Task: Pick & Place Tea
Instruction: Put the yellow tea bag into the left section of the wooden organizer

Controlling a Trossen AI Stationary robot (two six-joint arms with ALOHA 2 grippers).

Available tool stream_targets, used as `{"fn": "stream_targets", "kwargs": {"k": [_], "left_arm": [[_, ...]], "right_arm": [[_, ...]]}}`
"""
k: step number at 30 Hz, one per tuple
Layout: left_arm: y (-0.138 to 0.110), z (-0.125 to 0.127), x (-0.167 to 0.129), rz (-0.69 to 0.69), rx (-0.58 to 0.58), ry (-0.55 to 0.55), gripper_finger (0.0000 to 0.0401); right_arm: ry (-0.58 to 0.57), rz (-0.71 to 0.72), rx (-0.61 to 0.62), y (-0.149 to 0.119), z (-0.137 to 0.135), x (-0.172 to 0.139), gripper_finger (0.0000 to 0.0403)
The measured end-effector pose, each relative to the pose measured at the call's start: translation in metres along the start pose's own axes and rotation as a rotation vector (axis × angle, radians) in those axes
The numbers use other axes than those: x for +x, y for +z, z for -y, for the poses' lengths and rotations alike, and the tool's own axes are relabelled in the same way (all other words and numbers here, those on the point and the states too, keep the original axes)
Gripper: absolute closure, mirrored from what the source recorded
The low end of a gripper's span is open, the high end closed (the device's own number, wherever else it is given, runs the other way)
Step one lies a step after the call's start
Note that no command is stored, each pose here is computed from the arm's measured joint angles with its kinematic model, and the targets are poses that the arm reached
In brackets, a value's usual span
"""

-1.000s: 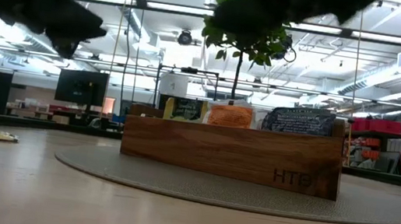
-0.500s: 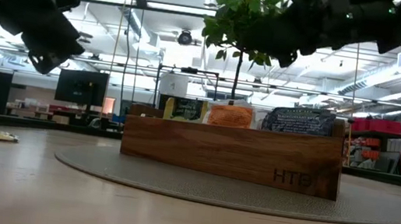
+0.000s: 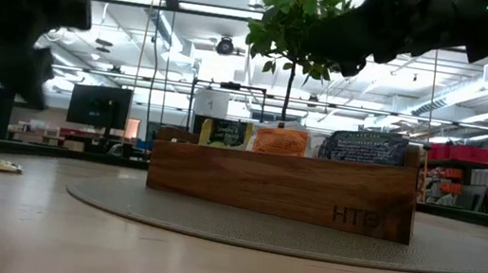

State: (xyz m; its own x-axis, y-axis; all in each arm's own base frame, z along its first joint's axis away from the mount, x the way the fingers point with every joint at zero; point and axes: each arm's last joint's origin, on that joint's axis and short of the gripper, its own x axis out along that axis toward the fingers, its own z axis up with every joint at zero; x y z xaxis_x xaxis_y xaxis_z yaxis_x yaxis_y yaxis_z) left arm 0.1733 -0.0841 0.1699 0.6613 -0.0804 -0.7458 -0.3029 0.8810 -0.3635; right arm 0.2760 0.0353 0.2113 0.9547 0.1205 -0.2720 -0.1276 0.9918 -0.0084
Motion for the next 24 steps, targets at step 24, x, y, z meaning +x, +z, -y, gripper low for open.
{"fn": "stream_targets", "kwargs": {"k": [24], "left_arm": [[-0.007,-0.002,0.025,-0.17,-0.124,0.136,0.0285]], "right_arm": [[0.045,-0.009,-0.014,-0.007,-0.011,-0.002,0.0259]]}}
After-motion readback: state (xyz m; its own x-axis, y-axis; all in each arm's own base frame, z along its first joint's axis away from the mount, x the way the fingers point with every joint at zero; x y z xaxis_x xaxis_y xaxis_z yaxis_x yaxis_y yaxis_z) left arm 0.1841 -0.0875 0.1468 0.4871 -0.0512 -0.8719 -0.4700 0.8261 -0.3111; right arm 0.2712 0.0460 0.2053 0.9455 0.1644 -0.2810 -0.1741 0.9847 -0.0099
